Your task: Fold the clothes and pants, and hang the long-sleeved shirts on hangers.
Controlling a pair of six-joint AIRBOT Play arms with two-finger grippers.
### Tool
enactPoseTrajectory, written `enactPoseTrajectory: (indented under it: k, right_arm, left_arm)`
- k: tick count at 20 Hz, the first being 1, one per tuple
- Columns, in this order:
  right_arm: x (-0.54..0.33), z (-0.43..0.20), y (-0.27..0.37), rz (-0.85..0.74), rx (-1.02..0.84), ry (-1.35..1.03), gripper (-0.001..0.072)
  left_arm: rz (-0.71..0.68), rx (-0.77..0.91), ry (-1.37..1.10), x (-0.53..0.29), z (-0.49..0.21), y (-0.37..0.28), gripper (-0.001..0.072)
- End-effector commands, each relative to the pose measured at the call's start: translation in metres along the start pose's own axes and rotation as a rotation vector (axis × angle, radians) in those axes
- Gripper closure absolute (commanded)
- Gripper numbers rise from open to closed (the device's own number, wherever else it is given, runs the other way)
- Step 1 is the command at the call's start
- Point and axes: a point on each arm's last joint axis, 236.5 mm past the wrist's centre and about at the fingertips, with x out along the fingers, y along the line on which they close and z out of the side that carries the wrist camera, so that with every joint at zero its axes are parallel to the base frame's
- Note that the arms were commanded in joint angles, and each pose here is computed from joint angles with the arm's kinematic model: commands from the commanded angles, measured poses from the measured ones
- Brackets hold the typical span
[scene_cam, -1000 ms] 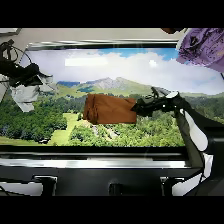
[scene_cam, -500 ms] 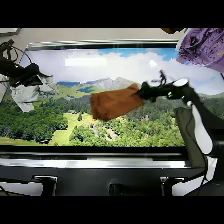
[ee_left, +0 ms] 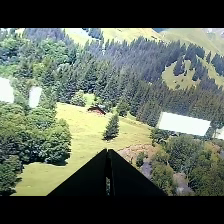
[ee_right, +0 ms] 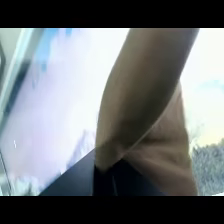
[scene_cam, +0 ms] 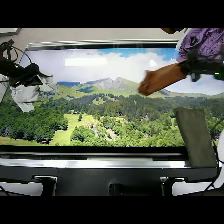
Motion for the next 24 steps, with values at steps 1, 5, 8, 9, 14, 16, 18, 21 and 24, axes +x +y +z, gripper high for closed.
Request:
enactPoseTrajectory:
  k: [1, 5, 8, 9, 14, 16, 18, 21, 24]
  right_arm:
    - [-0.055, 0.058, -0.008, -0.030, 0.143, -0.213, 0.0686]
    - [-0.091, 0.086, -0.016, -0.048, 0.255, -0.347, 0.0686]
    - [-0.110, 0.096, -0.018, -0.066, 0.300, -0.420, 0.0687]
    - [-0.116, 0.096, -0.022, -0.090, 0.299, -0.433, 0.0687]
    - [-0.148, 0.069, -0.084, -0.423, 0.292, -0.407, 0.0686]
    - [-0.161, 0.051, -0.109, -0.571, 0.232, -0.342, 0.0687]
    - [-0.174, 0.034, -0.130, -0.702, 0.144, -0.254, 0.0686]
    - [-0.196, 0.009, -0.161, -0.883, 0.057, -0.111, 0.0686]
    - [-0.219, -0.014, -0.186, -1.031, 0.028, 0.004, 0.0686]
  left_arm:
    - [0.000, 0.001, 0.000, 0.000, 0.000, 0.000, 0.0693]
    - [0.000, 0.000, 0.001, 0.000, 0.000, 0.000, 0.0693]
    - [0.000, 0.000, 0.004, 0.000, -0.001, 0.000, 0.0693]
    - [0.000, 0.000, 0.004, 0.000, -0.001, 0.000, 0.0692]
    - [0.007, 0.001, 0.029, 0.000, -0.007, 0.001, 0.0693]
    - [0.009, 0.002, 0.040, 0.000, -0.010, 0.002, 0.0693]
    - [0.011, 0.009, 0.048, -0.001, -0.012, 0.002, 0.0693]
    - [0.012, 0.009, 0.054, -0.001, -0.013, 0.003, 0.0693]
    - [0.012, 0.009, 0.053, -0.001, -0.013, 0.003, 0.0693]
